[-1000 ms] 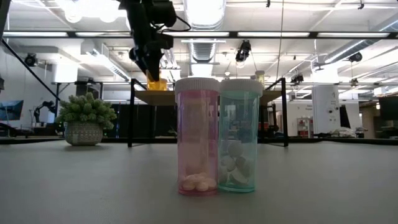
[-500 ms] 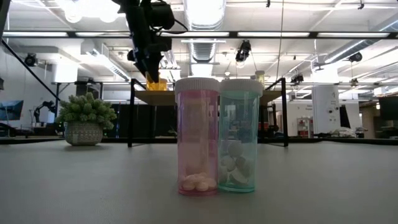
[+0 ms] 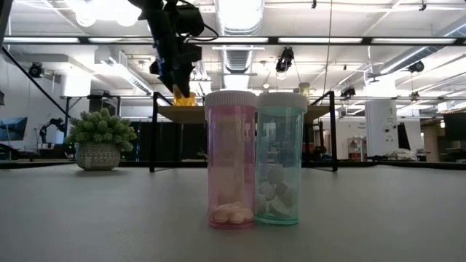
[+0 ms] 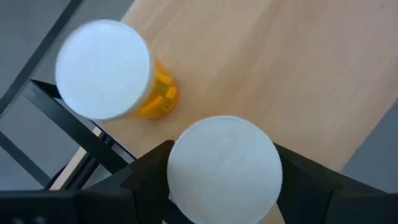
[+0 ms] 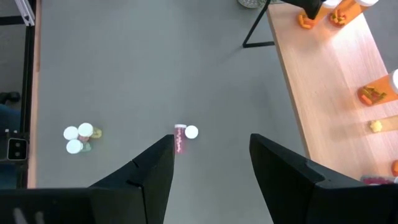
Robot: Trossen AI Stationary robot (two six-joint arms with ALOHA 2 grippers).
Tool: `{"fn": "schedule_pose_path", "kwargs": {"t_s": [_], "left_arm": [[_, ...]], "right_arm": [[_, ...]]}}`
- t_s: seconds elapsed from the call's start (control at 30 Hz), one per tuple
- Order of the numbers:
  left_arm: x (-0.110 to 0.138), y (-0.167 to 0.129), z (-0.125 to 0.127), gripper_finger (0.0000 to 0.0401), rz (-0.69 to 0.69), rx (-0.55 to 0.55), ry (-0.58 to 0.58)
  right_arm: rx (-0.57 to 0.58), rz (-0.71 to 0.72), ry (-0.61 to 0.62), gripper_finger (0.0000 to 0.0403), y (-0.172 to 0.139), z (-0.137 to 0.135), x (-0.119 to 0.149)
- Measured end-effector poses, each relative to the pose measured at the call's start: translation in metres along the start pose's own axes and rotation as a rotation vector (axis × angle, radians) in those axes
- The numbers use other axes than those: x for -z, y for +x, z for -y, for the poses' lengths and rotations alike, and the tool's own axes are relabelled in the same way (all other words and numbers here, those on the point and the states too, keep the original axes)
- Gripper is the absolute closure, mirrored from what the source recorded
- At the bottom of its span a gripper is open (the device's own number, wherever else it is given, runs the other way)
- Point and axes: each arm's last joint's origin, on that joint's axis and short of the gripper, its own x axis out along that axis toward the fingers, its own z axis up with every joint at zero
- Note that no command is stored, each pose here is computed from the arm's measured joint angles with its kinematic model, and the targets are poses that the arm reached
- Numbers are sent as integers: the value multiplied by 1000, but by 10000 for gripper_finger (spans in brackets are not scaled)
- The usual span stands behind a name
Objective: Pick and place medicine bottles onto shelf by color
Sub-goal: Put the large orange pill bottle on the shelf, then put the small blue pill bottle on the shelf
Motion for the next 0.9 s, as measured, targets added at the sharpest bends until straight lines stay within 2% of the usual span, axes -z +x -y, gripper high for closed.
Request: {"fn": "schedule_pose_path", "kwargs": {"t_s": [0.27,0.57,0.73,0.8,0.9], "left_arm": [[-6,-10,-3,158,55,-1,-34],[-1,-47,-4,156,162,28,-42],[2,-71,10,156,263,106,-24],[3,-82,19,156,317,145,-32],[5,-91,40,156,356,197,20]], "right_arm": [[0,0,0,204,0,0,0],[0,0,-1,204,0,0,0],[0,0,0,204,0,0,0],[0,0,0,204,0,0,0],[0,0,0,204,0,0,0]]}}
